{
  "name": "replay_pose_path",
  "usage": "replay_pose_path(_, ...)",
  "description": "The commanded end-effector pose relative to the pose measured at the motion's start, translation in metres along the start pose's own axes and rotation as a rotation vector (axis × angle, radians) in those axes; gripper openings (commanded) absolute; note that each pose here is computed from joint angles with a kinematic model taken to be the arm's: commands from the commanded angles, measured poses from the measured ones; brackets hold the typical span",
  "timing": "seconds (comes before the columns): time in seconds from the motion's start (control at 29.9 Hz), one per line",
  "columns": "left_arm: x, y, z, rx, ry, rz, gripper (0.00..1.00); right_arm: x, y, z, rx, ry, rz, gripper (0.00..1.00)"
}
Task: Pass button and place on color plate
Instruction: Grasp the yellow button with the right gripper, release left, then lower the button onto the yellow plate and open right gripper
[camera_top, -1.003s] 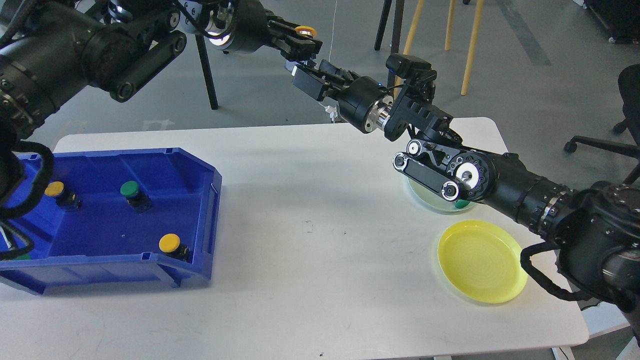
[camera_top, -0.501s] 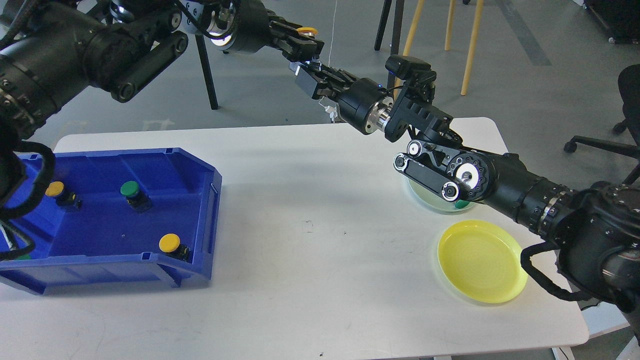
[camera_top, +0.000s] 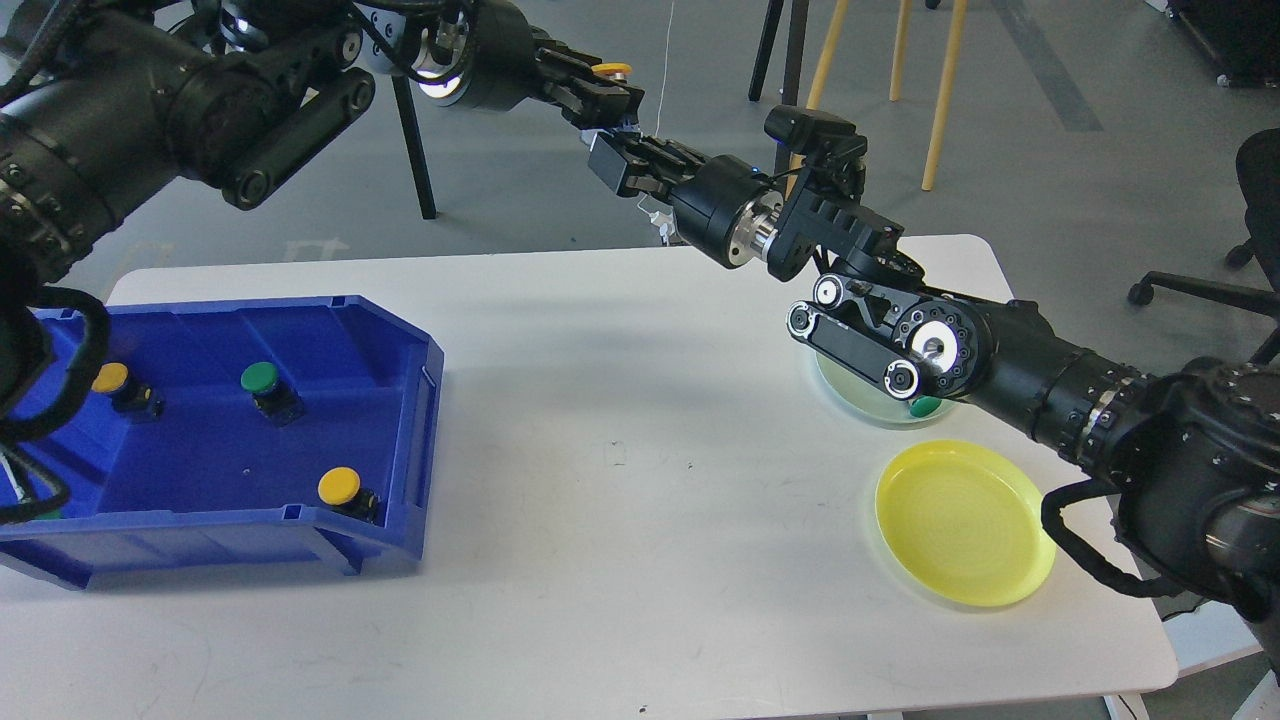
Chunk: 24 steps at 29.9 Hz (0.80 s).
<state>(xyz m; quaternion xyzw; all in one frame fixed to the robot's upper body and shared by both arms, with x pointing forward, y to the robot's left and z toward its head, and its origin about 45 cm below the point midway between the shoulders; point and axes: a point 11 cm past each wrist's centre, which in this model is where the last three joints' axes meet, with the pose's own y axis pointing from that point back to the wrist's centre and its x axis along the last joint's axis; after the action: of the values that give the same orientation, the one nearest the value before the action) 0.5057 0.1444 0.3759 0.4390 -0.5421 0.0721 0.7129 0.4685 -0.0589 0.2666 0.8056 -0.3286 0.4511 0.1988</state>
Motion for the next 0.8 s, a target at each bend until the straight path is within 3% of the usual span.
replay_pose_path(0.0, 0.003, 0.002, 0.0, -0.004, 0.011, 0.014, 0.92, -0.003, 0.001, 0.002, -0.008, -0.007, -0.004, 0.12)
replay_pose_path(0.1, 0.004, 0.003, -0.001, -0.004, 0.013, 0.016, 0.99, -0.004, 0.002, 0.005, -0.017, -0.01, -0.005, 0.12)
replay_pose_path(0.33, 0.011, 0.009, -0.003, -0.024, 0.071, 0.055, 0.99, -0.015, 0.012, 0.025, -0.1, -0.042, -0.043, 0.13)
replay_pose_path(0.5, 0.004, 0.029, -0.029, 0.029, 0.097, 0.064, 0.99, -0.013, 0.073, 0.098, -0.279, -0.072, -0.099, 0.15)
replay_pose_path(0.77, -0.021, 0.051, -0.062, 0.096, 0.147, 0.05, 0.99, -0.029, 0.17, 0.147, -0.407, -0.149, -0.304, 0.18)
